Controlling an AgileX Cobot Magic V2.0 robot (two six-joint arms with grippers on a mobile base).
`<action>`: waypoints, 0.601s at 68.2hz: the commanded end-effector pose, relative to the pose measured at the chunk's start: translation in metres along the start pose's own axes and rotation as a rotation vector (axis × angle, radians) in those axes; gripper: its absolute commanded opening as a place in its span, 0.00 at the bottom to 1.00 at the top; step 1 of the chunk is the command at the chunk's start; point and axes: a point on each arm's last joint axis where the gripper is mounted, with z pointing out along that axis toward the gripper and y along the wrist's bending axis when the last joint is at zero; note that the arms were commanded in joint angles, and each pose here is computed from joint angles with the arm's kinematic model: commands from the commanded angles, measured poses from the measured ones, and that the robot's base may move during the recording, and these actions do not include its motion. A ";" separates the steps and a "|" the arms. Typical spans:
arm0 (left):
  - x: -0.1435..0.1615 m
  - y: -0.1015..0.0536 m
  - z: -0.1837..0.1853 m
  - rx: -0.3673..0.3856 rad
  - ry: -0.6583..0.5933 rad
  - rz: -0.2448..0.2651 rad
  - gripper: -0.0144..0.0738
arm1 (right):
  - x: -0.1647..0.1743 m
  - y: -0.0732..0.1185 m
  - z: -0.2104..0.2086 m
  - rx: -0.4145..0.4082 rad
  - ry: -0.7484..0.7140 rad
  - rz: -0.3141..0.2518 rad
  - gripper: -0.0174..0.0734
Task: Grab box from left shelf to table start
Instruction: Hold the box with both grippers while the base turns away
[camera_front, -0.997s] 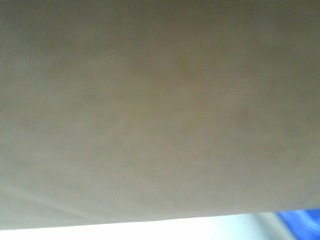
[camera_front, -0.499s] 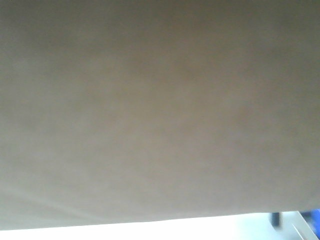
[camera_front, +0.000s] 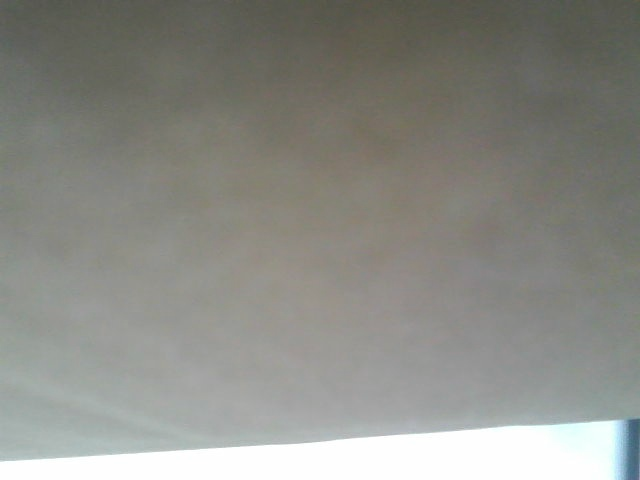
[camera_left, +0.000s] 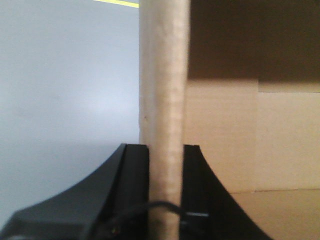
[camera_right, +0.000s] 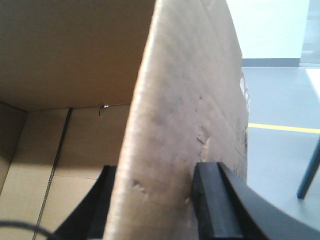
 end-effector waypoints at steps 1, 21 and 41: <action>0.000 0.004 -0.001 -0.047 0.024 0.028 0.05 | -0.020 -0.001 -0.003 0.029 -0.151 -0.016 0.26; 0.000 0.004 0.000 -0.045 0.024 0.027 0.05 | -0.020 -0.001 -0.003 0.029 -0.151 -0.016 0.26; 0.000 0.004 0.000 -0.045 0.025 0.027 0.05 | -0.020 -0.001 -0.003 0.029 -0.151 -0.016 0.26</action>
